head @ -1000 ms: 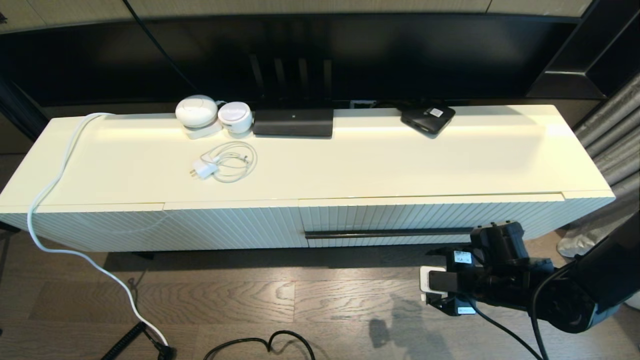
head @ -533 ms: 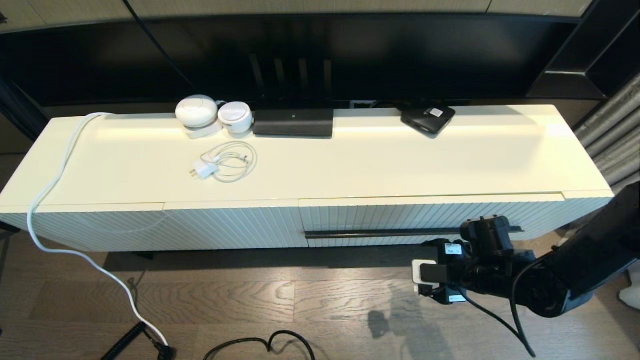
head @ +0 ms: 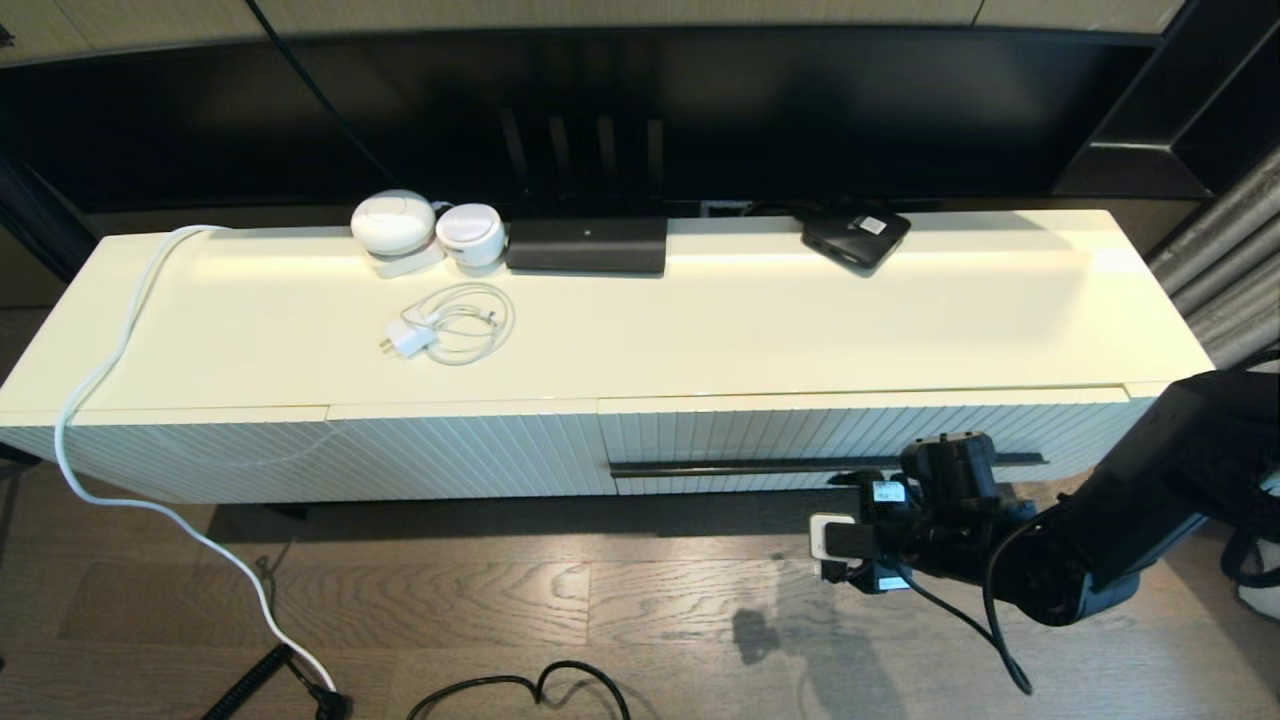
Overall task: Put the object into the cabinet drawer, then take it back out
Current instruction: Open the drawer
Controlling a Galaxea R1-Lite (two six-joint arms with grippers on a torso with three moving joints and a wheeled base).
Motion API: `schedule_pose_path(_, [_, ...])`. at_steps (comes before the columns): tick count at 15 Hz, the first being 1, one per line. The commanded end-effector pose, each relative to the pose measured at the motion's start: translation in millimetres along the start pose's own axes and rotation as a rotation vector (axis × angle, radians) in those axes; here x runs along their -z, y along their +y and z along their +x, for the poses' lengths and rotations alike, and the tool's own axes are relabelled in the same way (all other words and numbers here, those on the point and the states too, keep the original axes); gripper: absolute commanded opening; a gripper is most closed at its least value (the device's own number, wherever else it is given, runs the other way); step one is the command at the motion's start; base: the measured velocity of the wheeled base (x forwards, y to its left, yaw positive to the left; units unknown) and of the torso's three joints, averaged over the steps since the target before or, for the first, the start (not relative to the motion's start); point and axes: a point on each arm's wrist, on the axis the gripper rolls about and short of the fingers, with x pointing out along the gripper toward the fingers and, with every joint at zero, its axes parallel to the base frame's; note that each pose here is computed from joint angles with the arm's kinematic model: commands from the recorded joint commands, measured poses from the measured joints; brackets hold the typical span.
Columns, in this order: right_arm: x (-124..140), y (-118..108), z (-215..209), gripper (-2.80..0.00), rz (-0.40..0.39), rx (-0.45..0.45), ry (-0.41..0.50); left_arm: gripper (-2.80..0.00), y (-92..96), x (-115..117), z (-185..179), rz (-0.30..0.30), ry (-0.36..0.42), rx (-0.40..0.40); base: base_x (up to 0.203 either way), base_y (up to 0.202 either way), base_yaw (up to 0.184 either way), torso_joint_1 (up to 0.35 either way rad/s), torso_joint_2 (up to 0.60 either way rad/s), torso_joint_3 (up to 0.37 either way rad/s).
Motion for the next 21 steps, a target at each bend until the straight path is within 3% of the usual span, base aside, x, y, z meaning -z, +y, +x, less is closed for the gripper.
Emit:
schedule_pose_path(1, [2.3, -0.7, 5.6, 0.0, -0.009, 0.003, 0.002, -2.8, 0.0, 0.4, 0.2, 0.0, 0.003, 0.0, 0.0, 0.0, 0.0, 0.0, 0.0, 0.0])
schedule_pose_path(21, [11.9, -17.5, 40.6, 0.0, -0.005, 0.084, 0.035, -2.8, 0.0, 0.4, 0.2, 0.0, 0.003, 0.0, 0.0, 0.0, 0.0, 0.0, 0.0, 0.0])
